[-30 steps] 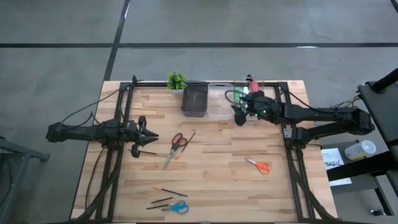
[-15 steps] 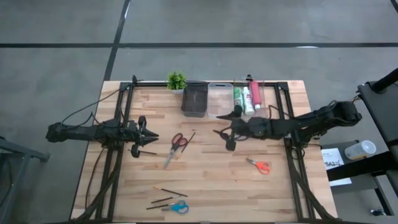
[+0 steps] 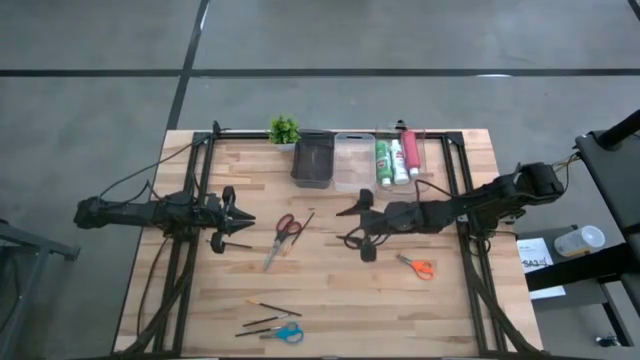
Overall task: Pick & Place Paint Supplies
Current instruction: Put the top silver paint brush into the white transparent bin
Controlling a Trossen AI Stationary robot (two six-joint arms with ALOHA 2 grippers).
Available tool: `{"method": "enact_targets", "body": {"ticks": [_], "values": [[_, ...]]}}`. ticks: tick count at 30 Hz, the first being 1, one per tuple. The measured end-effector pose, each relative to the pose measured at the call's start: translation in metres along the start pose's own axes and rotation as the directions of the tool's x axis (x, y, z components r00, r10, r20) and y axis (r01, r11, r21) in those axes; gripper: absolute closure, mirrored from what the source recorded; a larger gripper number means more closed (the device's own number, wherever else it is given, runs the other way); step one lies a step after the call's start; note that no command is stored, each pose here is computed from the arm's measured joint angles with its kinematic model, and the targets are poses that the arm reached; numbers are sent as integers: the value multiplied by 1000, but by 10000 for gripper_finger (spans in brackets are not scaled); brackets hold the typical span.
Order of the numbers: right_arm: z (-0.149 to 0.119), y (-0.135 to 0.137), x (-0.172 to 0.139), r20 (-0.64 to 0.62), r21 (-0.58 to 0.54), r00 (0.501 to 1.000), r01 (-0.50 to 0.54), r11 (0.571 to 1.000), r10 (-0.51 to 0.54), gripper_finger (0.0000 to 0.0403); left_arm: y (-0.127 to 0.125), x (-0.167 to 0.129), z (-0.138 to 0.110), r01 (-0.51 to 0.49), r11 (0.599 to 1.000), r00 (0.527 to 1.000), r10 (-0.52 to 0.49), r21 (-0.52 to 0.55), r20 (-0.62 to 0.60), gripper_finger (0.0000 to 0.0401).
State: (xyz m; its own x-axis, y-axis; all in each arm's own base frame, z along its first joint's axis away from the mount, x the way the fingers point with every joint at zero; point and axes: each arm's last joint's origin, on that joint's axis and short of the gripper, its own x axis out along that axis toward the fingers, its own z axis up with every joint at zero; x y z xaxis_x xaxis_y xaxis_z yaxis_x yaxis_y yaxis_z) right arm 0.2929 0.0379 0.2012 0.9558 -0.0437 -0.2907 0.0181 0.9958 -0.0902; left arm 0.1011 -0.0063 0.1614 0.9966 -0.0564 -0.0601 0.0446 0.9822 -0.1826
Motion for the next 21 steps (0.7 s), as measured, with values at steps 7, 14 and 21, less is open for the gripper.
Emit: {"method": "enact_targets", "body": {"ticks": [7,14,21], "values": [[0,4,10,2,-93,997,-82,992,83,115,0,0,0,0,1000,1000,0,0,-1,324],[4,5,40,-15,-133,996,-88,987,86,115,0,0,0,0,1000,1000,0,0,0,324],[-4,-1,79,-72,-167,988,-147,975,137,115,0,0,0,0,1000,1000,0,0,0,324]]}}
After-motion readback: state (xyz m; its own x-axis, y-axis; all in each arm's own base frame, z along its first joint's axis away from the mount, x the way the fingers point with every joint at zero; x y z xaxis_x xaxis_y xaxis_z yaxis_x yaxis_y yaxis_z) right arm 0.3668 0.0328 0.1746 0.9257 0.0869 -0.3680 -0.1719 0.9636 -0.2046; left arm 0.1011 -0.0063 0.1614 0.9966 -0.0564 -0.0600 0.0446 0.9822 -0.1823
